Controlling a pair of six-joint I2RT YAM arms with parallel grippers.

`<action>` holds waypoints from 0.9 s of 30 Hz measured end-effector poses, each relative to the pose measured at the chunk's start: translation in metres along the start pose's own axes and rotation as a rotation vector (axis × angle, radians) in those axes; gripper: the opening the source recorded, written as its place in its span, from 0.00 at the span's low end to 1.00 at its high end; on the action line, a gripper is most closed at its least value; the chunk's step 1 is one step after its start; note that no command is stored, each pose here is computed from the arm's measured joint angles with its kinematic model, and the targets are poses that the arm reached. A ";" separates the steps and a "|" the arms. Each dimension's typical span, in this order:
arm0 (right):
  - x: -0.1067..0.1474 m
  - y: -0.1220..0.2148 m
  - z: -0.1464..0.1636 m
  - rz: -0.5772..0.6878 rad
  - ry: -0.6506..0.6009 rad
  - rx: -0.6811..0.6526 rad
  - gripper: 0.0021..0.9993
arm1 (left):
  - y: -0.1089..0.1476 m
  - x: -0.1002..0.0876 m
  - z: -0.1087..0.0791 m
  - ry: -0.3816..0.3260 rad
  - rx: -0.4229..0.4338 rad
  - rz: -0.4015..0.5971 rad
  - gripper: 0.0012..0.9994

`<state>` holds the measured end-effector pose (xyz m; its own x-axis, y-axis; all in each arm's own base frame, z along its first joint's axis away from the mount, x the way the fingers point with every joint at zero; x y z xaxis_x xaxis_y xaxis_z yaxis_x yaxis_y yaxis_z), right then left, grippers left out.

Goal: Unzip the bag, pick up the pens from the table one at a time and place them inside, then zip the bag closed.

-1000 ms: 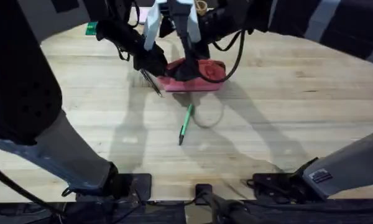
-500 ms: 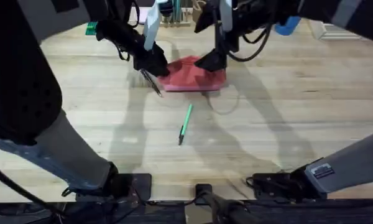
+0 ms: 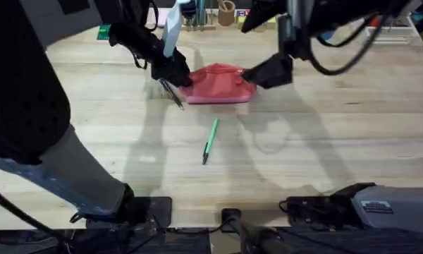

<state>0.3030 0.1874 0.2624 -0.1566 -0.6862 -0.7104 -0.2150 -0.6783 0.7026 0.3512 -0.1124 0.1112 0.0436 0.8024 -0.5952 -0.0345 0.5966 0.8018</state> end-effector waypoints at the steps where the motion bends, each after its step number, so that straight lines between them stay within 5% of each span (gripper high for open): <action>1: 0.000 0.005 0.005 0.003 -0.003 -0.003 1.00 | 0.000 0.000 0.000 0.001 0.001 0.000 0.04; 9: -0.024 0.051 0.024 -0.093 -0.141 0.098 1.00 | 0.000 0.000 -0.001 0.004 0.006 -0.001 0.04; 21: -0.018 0.076 0.018 -0.135 -0.890 0.280 1.00 | 0.000 0.000 -0.002 0.005 0.007 -0.003 0.04; 27: -0.013 0.076 0.020 -0.142 -1.121 0.284 1.00 | 0.000 0.000 -0.002 0.005 0.007 -0.003 0.04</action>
<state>0.2696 0.1500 0.3236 -0.8477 0.1040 -0.5202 -0.4848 -0.5497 0.6803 0.3495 -0.1127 0.1113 0.0391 0.8005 -0.5980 -0.0273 0.5991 0.8002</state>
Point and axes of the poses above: each hand's point on the last joint's axis, 136 mm out from that joint toward the fingers, its own y axis back along the fingers, its own z axis along the line the jaws close on, x = y × z, the point moved 3 cm from there along y, back along the fingers, and after that the axes turned 14 degrees about -y, right-handed, at the moved point
